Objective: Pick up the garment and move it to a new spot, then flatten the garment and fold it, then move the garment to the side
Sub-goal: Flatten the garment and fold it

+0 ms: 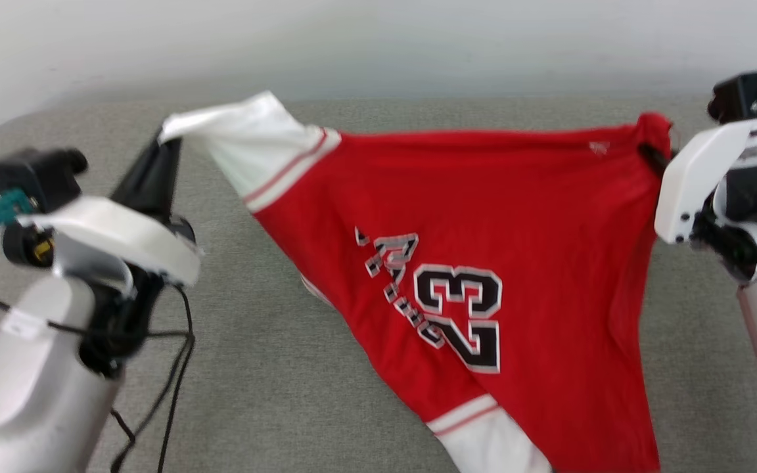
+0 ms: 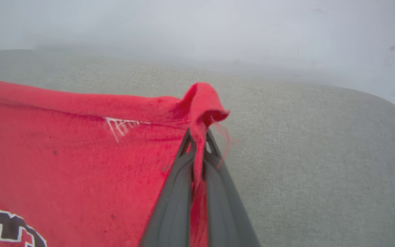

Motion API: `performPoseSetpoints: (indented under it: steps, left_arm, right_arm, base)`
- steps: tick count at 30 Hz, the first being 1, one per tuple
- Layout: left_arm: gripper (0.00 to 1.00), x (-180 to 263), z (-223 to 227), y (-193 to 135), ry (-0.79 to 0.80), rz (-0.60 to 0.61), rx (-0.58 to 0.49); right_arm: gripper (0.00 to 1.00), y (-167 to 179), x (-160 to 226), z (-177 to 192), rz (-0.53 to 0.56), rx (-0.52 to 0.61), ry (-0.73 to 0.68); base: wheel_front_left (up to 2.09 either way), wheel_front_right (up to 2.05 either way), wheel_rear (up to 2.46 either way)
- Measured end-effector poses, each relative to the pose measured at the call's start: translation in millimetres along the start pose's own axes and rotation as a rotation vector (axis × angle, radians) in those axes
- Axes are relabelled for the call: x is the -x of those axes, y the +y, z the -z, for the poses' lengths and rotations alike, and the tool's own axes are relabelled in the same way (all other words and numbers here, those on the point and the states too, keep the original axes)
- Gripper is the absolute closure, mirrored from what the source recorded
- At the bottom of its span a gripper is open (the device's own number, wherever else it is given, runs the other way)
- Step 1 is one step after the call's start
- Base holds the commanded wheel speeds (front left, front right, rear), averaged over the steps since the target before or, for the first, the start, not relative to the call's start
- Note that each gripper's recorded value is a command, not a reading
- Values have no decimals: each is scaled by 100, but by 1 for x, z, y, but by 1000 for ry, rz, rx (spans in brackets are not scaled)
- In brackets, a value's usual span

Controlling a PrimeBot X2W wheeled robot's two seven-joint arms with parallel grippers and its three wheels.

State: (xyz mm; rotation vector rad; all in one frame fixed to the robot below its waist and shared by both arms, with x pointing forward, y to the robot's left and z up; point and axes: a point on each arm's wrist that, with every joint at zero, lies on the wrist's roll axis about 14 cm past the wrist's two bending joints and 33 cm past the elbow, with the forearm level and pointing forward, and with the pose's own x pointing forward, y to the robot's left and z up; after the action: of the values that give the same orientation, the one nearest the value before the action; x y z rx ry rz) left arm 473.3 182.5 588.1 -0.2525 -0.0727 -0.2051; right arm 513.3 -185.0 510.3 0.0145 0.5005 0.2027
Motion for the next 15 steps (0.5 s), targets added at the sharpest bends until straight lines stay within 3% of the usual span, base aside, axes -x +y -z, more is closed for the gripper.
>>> performPoseSetpoints:
  steps: [6, 8, 9, 10, 15]
  left_arm:
    - [100, -46, -49, -6, -96, 44, -45]
    - [100, -69, -74, -8, -134, 63, -93]
    - [100, -69, -74, -8, -134, 63, -93]
    - [100, -86, -93, -9, -170, 71, -127]
    - [100, -125, -128, 0, -245, 50, -180]
  right_arm:
    - [100, -14, 6, -68, 61, 32, -189]
    - [100, -21, 7, -106, 87, 49, -281]
    - [100, -21, 7, -106, 87, 49, -281]
    - [100, -24, 7, -132, 102, 66, -346]
    - [100, -29, 2, -185, 128, 97, -479]
  base:
    - [0, 0, 0]
    - [0, 0, 0]
    - [0, 0, 0]
    - [0, 0, 0]
    - [0, 0, 0]
